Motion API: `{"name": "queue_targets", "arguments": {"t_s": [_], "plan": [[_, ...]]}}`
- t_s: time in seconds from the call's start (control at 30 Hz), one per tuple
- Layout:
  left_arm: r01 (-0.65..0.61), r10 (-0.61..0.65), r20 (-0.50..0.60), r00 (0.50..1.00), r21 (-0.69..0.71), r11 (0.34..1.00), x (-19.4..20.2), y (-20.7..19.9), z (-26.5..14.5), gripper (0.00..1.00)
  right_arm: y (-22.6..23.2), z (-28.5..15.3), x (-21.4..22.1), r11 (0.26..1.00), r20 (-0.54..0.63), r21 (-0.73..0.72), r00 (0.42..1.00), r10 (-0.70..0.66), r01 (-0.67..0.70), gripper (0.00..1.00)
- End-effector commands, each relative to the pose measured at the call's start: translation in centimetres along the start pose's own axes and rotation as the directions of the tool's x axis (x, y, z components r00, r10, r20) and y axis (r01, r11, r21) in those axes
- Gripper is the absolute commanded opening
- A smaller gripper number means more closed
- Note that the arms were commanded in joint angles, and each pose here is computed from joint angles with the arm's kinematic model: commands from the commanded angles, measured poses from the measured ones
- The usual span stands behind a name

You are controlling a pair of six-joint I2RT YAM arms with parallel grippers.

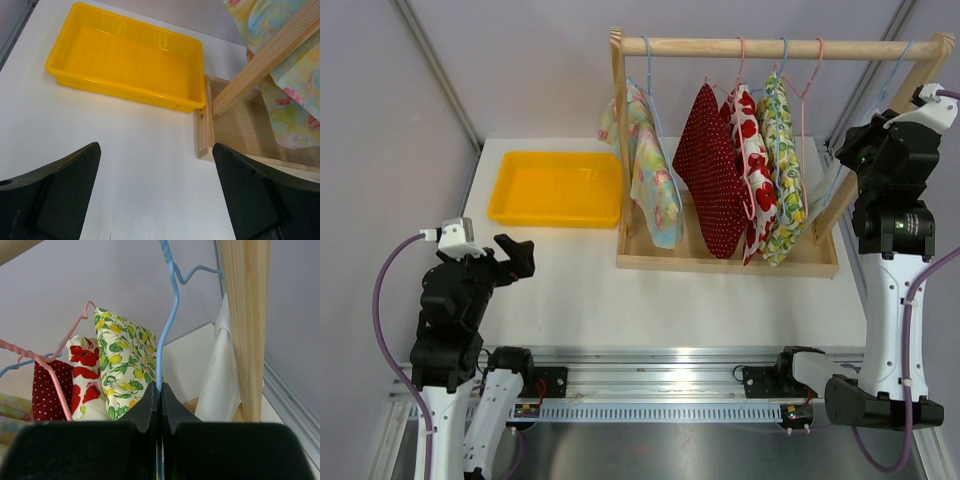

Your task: Remove the skirt from the hanger

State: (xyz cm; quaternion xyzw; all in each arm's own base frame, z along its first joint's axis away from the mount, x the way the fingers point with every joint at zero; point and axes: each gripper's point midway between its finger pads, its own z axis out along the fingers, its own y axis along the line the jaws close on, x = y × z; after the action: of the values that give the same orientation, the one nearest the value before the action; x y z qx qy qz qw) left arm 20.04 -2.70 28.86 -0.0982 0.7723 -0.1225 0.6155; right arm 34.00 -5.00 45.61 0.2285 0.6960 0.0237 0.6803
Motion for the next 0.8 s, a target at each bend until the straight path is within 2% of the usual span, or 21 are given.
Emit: {"name": "queue_targets", "arguments": {"t_s": [0.0,0.17,0.2,0.27,0.3,0.33,0.37,0.4,0.43,0.5,0.53,0.6,0.63,0.67,0.7,0.73,0.77], "plan": [[-0.017,0.017,0.013,1.0,0.021,1.0,-0.9,-0.5,0.2,0.99,0.7,-0.9,-2.8,1.0,0.071,-0.022,0.997,0.014,-0.013,0.0],[-0.024,0.02,0.044,0.999,0.082,0.996,-3.5,-2.3,0.2,0.99,2.6,-3.4,-6.0,0.993,0.126,-0.106,0.99,0.058,-0.044,0.0],[-0.032,0.021,0.098,0.995,0.114,0.993,-6.1,-3.4,-0.8,0.99,3.4,-4.1,-6.7,0.988,0.135,-0.149,0.989,0.065,-0.045,0.0],[-0.044,0.032,0.087,0.996,0.145,0.988,-8.0,-4.7,-0.4,0.99,4.6,-6.0,-8.8,0.975,0.183,-0.215,0.978,0.097,-0.056,0.0],[-0.065,0.037,0.134,0.99,0.209,0.976,-11.1,-6.6,-1.6,0.99,5.5,-6.8,-9.3,0.964,0.185,-0.259,0.977,0.105,-0.054,0.0],[-0.077,0.049,0.123,0.991,0.23,0.97,-11.8,-7.3,-1.6,0.99,6.1,-8.0,-10.6,0.955,0.207,-0.29,0.971,0.123,-0.059,0.0],[-0.091,0.058,0.122,0.991,0.292,0.952,-13.0,-8.8,-2.0,0.99,6.2,-8.5,-10.9,0.953,0.199,-0.295,0.971,0.13,-0.067,0.0],[-0.085,0.065,0.074,0.995,0.317,0.945,-13.3,-9.5,-0.3,0.99,7.2,-9.2,-10.9,0.937,0.18,-0.344,0.975,0.13,-0.062,0.0],[-0.112,0.071,0.124,0.99,0.364,0.925,-15.9,-11.1,-1.5,0.99,7.7,-10.5,-12.1,0.927,0.199,-0.37,0.97,0.143,-0.061,0.0],[-0.113,0.085,0.083,0.993,0.451,0.886,-16.6,-13.2,-0.3,0.99,7.9,-11.6,-11.8,0.918,0.162,-0.389,0.976,0.148,-0.075,0.0],[-0.139,0.091,0.118,0.989,0.509,0.85,-18.2,-15.1,-1.4,0.99,7.9,-12.5,-11.6,0.917,0.146,-0.391,0.978,0.148,-0.081,0.0],[-0.155,0.101,0.127,0.987,0.544,0.825,-19.2,-17.0,-1.6,0.99,7.8,-14.0,-11.5,0.911,0.136,-0.404,0.98,0.148,-0.081,0.0],[-0.159,0.142,0.077,0.987,0.614,0.773,-17.7,-19.9,-1.1,0.99,7.7,-14.4,-11.0,0.91,0.12,-0.403,0.981,0.154,-0.093,0.0],[-0.179,0.136,0.117,0.984,0.586,0.79,-19.0,-20.6,-1.3,0.99,7.5,-15.7,-10.6,0.907,0.107,-0.409,0.981,0.16,-0.103,0.0],[-0.185,0.148,0.111,0.983,0.598,0.78,-18.5,-21.9,-1.0,0.99,7.6,-16.4,-10.2,0.898,0.087,-0.423,0.98,0.179,-0.126,0.0],[-0.19,0.165,0.101,0.981,0.658,0.729,-17.2,-24.9,-1.4,0.99,7.5,-16.4,-9.2,0.893,0.06,-0.427,0.981,0.187,-0.144,0.0],[-0.19,0.173,0.092,0.981,0.674,0.714,-16.4,-26.2,-1.3,0.99,7.5,-18.3,-9.2,0.879,0.068,-0.452,0.977,0.2,-0.149,0.0]]}}
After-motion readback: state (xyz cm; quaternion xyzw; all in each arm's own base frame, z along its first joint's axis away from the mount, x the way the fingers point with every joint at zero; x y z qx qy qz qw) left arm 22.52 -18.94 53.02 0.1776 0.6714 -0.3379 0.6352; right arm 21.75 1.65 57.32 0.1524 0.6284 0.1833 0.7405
